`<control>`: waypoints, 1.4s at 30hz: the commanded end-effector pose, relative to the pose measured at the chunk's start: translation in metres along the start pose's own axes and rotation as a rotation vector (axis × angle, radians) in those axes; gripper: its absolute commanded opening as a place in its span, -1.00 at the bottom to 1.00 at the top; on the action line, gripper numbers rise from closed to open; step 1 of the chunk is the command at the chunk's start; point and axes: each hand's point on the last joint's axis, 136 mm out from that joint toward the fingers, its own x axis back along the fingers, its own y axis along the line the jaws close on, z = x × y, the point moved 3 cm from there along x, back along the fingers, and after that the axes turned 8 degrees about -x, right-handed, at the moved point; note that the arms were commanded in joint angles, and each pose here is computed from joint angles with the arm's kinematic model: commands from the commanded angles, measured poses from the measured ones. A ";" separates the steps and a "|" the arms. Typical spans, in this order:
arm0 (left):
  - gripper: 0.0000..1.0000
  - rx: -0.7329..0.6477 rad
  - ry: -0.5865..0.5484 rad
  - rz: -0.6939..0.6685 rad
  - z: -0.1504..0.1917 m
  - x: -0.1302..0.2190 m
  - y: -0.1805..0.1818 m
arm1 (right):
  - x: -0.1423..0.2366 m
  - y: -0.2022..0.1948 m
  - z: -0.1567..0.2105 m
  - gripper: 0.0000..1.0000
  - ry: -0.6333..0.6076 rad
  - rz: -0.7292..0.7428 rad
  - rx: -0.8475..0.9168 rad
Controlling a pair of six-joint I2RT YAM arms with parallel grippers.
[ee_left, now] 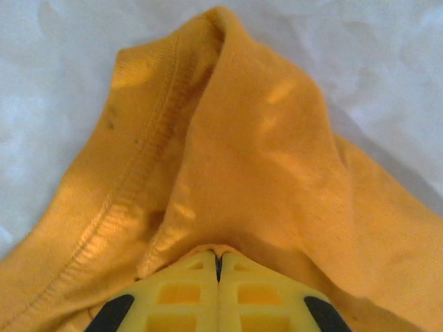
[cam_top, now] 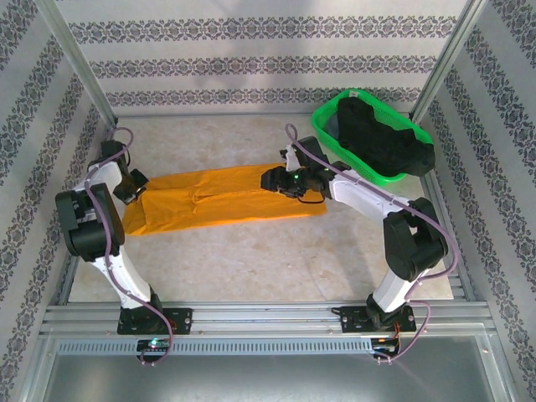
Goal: Fold and stack the t-shirts
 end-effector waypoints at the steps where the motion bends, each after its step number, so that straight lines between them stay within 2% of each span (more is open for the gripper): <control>1: -0.43 -0.042 0.004 -0.064 -0.006 0.002 0.004 | 0.011 -0.008 -0.003 0.04 -0.039 0.027 -0.010; 3: -0.12 -0.037 -0.006 -0.074 -0.008 0.008 0.004 | 0.016 -0.018 -0.009 0.00 -0.062 0.056 -0.028; 4: -0.03 -0.037 -0.024 -0.076 -0.009 0.016 0.001 | 0.018 -0.025 -0.013 -0.03 -0.079 0.079 -0.038; 6: -0.01 -0.023 -0.063 -0.092 -0.006 0.036 0.000 | 0.023 -0.040 -0.024 -0.10 -0.113 0.134 -0.056; 10: -0.15 0.122 -0.065 -0.017 0.031 0.064 -0.008 | 0.025 -0.067 -0.053 -0.31 -0.147 0.294 -0.041; 13: -0.41 0.238 -0.005 0.079 0.074 0.066 -0.023 | 0.017 -0.089 -0.074 -0.46 -0.126 0.426 -0.039; 15: -0.48 0.268 0.051 0.135 0.103 0.062 -0.042 | 0.011 -0.100 -0.088 -0.58 -0.114 0.488 -0.042; 19: -0.49 0.339 0.112 0.159 0.147 0.047 -0.061 | -0.001 -0.119 -0.111 -0.60 -0.084 0.603 -0.032; 23: -0.52 0.420 0.148 0.114 0.165 0.022 -0.055 | -0.014 -0.140 -0.114 -0.59 -0.019 0.705 -0.046; 28: -0.53 0.409 0.130 0.039 0.160 0.008 -0.046 | -0.023 -0.164 -0.102 -0.49 0.089 0.815 -0.054; 34: -0.55 0.398 0.129 -0.006 0.137 -0.012 -0.044 | -0.020 -0.175 -0.078 -0.45 0.217 0.920 -0.050; 39: -0.56 0.299 0.076 0.013 0.093 -0.017 -0.067 | -0.005 -0.173 -0.051 -0.45 0.253 1.012 -0.025; 42: -0.56 0.236 0.097 0.050 0.071 -0.026 -0.092 | 0.001 -0.172 -0.030 -0.44 0.265 1.043 -0.021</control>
